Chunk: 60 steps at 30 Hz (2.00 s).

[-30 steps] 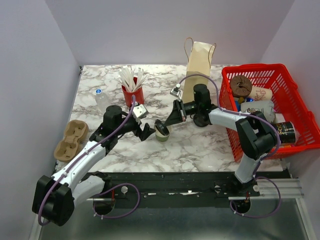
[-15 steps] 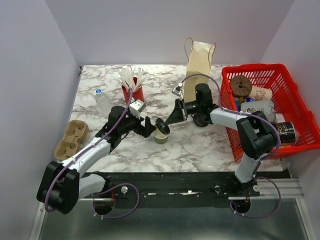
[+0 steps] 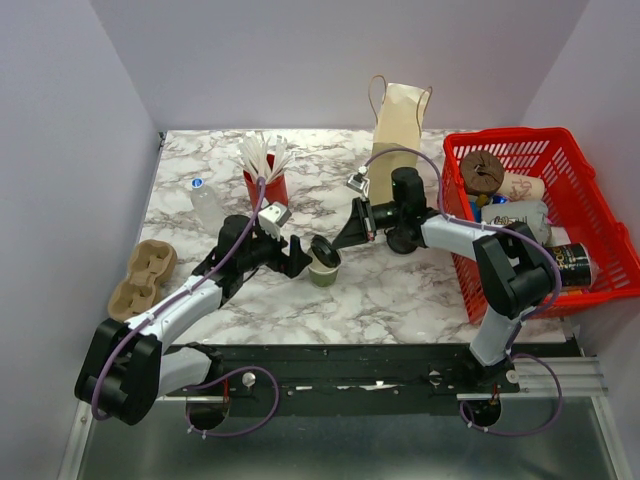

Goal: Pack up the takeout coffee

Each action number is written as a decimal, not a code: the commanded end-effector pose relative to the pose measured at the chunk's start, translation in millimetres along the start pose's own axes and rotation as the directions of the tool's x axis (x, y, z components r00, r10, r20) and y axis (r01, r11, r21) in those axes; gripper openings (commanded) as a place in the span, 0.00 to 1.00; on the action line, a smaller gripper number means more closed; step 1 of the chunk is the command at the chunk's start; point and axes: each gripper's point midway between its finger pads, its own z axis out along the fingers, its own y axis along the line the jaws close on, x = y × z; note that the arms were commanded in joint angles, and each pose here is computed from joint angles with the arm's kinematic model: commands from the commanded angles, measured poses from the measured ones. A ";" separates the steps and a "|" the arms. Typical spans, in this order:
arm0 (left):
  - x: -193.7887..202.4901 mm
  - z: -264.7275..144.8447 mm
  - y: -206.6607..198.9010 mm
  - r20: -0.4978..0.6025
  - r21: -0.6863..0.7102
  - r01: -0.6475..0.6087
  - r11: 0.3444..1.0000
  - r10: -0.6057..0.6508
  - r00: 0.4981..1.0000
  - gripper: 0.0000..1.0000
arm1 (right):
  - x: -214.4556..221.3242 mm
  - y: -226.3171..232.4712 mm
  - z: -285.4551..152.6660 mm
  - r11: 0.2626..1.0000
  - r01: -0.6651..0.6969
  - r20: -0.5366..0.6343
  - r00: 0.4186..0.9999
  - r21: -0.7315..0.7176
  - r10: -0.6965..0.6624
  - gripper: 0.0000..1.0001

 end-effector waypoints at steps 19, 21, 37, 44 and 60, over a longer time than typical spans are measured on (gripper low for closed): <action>1.2 -5.3 -1.6 0.019 0.004 -0.035 0.999 0.034 0.999 0.96 | -10.6 -12.8 -13.3 0.995 0.031 0.060 0.998 0.093 -0.036 0.09; 0.1 -5.5 -2.7 0.022 0.009 -0.034 0.999 0.034 0.999 0.96 | -12.5 -13.1 -14.8 0.995 0.033 0.066 0.997 0.098 -0.039 0.10; -3.3 -6.8 -8.8 0.038 0.039 -0.046 0.998 0.045 0.998 0.96 | -10.8 -16.8 -20.3 0.989 0.048 0.065 0.996 0.141 -0.058 0.22; -3.5 -5.7 -11.5 0.044 0.057 -0.044 0.997 0.041 0.998 0.96 | -11.6 -23.2 -20.6 0.983 0.054 0.066 0.996 0.174 -0.066 0.32; -7.5 -5.3 -20.2 0.054 0.108 -0.050 0.993 0.045 0.998 0.96 | -6.6 -46.7 -22.4 0.968 0.038 0.054 0.997 0.250 -0.053 0.37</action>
